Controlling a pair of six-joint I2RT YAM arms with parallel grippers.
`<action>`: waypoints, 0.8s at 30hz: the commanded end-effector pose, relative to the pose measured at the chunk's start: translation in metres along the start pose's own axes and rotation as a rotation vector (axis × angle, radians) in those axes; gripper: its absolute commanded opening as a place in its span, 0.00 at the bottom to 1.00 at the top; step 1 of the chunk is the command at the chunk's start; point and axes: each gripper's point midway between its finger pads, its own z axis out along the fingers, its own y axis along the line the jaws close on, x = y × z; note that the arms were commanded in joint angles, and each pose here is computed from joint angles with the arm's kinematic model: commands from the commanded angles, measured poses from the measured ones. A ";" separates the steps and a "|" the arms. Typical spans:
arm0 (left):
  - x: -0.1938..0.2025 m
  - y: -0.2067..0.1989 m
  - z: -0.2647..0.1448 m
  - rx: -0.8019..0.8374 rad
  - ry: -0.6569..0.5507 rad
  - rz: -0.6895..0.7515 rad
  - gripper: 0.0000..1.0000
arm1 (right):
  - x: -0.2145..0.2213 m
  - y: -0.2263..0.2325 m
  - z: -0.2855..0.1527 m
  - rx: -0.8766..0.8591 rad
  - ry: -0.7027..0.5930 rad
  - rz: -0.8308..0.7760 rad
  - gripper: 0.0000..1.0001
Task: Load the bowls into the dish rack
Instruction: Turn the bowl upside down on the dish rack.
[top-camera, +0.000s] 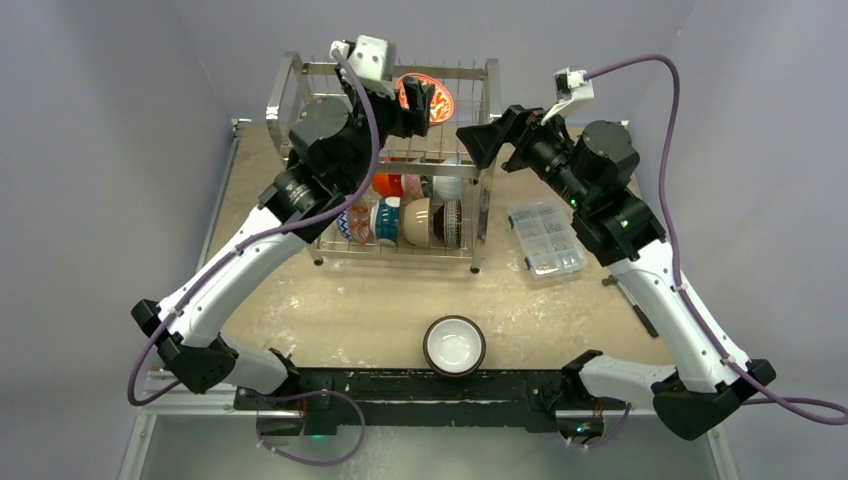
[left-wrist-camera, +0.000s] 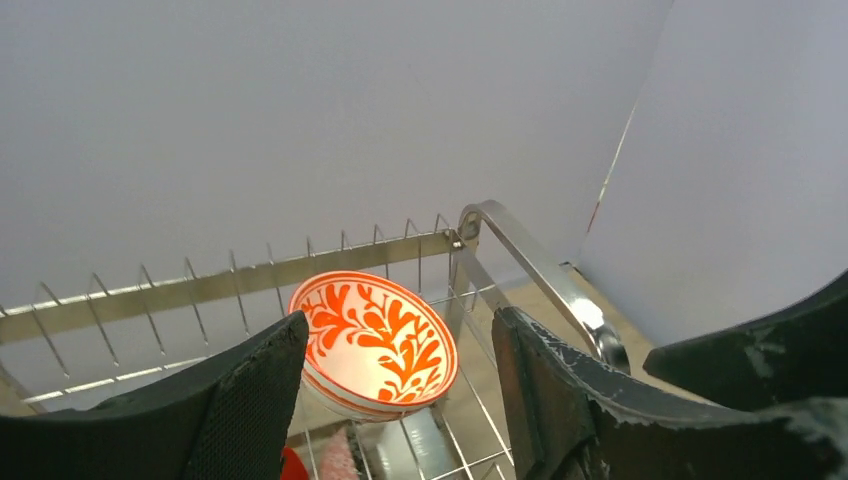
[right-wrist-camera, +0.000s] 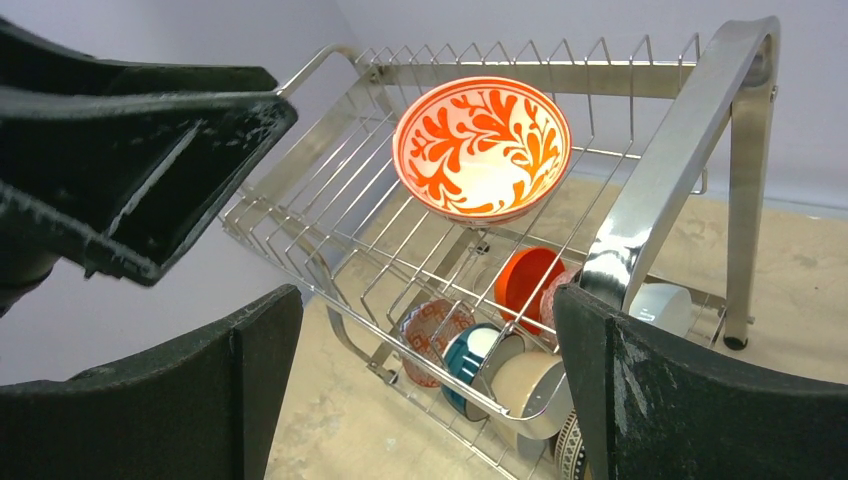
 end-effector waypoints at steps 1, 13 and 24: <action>0.030 0.015 0.010 -0.084 0.160 -0.309 0.68 | -0.009 0.010 -0.004 -0.043 -0.019 -0.017 0.96; 0.098 0.045 0.041 0.013 0.353 -0.620 0.63 | 0.006 0.005 -0.006 -0.040 0.020 -0.007 0.97; 0.100 0.045 0.054 0.046 0.340 -0.575 0.18 | 0.006 0.005 -0.007 -0.041 0.020 -0.005 0.97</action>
